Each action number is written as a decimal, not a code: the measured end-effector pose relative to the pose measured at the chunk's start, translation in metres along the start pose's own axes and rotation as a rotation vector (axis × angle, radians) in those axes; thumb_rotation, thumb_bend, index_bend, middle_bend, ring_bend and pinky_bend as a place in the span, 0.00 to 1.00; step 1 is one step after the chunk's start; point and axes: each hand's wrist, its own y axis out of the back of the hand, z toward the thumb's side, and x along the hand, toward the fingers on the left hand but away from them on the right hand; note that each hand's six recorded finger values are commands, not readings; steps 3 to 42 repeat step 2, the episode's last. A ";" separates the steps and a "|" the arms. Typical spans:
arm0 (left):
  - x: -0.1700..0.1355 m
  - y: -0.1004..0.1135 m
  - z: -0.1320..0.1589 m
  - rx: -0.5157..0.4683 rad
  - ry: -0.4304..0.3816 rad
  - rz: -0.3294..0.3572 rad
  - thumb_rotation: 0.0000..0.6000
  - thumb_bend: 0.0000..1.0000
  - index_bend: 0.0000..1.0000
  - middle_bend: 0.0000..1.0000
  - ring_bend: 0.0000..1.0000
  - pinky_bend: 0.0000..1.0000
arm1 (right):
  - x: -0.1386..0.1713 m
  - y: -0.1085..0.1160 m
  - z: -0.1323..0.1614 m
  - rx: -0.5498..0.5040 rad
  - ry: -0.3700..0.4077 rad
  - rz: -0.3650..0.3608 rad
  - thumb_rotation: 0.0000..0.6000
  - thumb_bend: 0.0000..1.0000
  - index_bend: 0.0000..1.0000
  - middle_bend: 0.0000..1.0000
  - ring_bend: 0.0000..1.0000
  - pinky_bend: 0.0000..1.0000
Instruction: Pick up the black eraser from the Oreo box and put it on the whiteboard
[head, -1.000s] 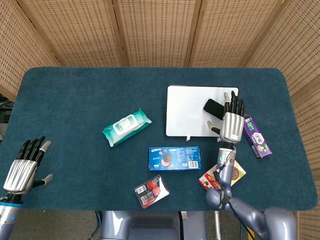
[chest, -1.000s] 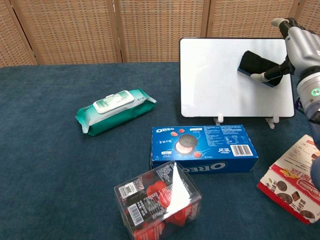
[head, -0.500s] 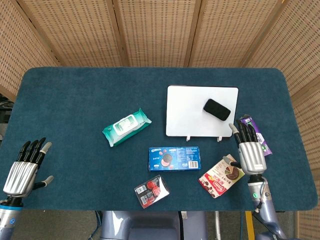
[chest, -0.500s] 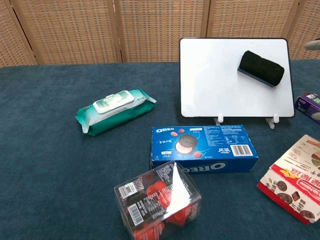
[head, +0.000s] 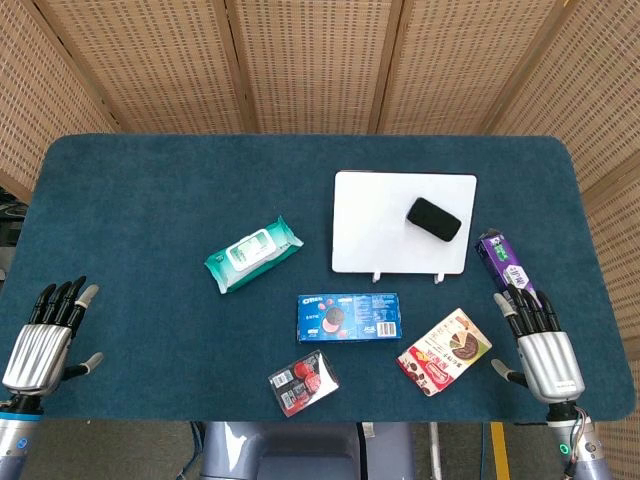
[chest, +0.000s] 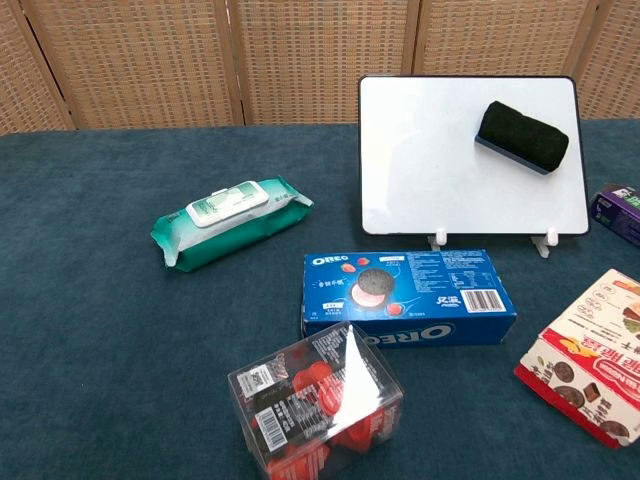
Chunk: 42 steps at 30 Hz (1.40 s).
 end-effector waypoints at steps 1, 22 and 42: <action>0.000 0.000 0.000 0.001 0.001 0.000 1.00 0.15 0.00 0.00 0.00 0.00 | 0.000 0.001 -0.001 -0.003 -0.004 -0.003 1.00 0.00 0.00 0.00 0.00 0.00; 0.000 0.000 0.000 0.001 0.002 0.001 1.00 0.15 0.00 0.00 0.00 0.00 | 0.000 0.002 -0.003 -0.006 -0.010 -0.005 1.00 0.00 0.00 0.00 0.00 0.00; 0.000 0.000 0.000 0.001 0.002 0.001 1.00 0.15 0.00 0.00 0.00 0.00 | 0.000 0.002 -0.003 -0.006 -0.010 -0.005 1.00 0.00 0.00 0.00 0.00 0.00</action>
